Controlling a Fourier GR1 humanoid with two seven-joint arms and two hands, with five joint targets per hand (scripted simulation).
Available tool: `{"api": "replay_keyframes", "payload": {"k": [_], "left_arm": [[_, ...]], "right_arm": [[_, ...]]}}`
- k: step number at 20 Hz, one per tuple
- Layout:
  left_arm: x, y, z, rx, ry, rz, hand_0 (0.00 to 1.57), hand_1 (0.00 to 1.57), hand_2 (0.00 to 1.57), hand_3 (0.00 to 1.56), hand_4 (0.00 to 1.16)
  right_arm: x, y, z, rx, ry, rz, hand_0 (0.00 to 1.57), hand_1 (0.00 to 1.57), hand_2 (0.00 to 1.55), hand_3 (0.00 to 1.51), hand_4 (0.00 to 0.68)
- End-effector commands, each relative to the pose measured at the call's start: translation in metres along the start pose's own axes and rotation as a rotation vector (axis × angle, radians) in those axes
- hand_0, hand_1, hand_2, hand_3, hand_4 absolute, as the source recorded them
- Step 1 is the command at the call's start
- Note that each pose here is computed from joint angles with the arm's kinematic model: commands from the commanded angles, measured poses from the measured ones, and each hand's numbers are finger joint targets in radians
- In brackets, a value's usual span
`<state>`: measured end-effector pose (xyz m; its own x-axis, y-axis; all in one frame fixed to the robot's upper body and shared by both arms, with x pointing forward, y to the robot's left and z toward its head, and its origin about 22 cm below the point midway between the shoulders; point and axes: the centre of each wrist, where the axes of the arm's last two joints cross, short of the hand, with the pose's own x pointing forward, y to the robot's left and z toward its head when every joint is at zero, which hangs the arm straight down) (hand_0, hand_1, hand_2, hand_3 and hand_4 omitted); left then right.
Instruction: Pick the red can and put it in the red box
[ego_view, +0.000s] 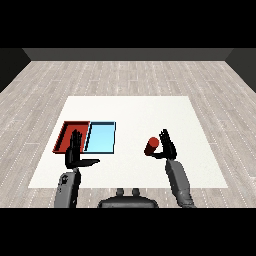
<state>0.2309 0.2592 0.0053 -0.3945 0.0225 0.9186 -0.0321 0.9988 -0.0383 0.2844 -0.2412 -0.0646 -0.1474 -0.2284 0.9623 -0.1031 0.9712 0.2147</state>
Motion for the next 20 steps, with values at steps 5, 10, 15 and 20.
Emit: {"api": "replay_keyframes", "payload": {"k": [5, 10, 15, 20], "left_arm": [[0.005, -0.010, -0.0069, 0.014, -0.025, -0.014, 0.00, 0.00, 0.00, 0.00, 0.00], [-0.014, -0.014, 0.0084, 0.003, -0.015, -0.030, 0.00, 0.00, 0.00, 0.00, 0.00], [0.002, 0.004, -0.0055, 0.008, -0.012, -0.016, 0.00, 0.00, 0.00, 0.00, 0.00], [0.005, -0.005, -0.0039, 0.012, 0.004, -0.006, 0.00, 0.00, 0.00, 0.00, 0.00]], "right_arm": [[-0.010, 0.016, -0.015, -0.005, 0.016, -0.022, 0.00, 0.00, 0.00, 0.00, 0.000], [-0.011, 0.021, -0.021, 0.004, 0.018, -0.018, 0.00, 0.00, 0.00, 0.00, 0.000], [-0.023, 0.033, -0.013, 0.017, 0.020, -0.001, 0.00, 0.00, 0.00, 0.00, 0.000], [-0.005, 0.010, -0.036, -0.008, 0.029, -0.019, 0.00, 0.00, 0.00, 0.00, 0.000]]}}
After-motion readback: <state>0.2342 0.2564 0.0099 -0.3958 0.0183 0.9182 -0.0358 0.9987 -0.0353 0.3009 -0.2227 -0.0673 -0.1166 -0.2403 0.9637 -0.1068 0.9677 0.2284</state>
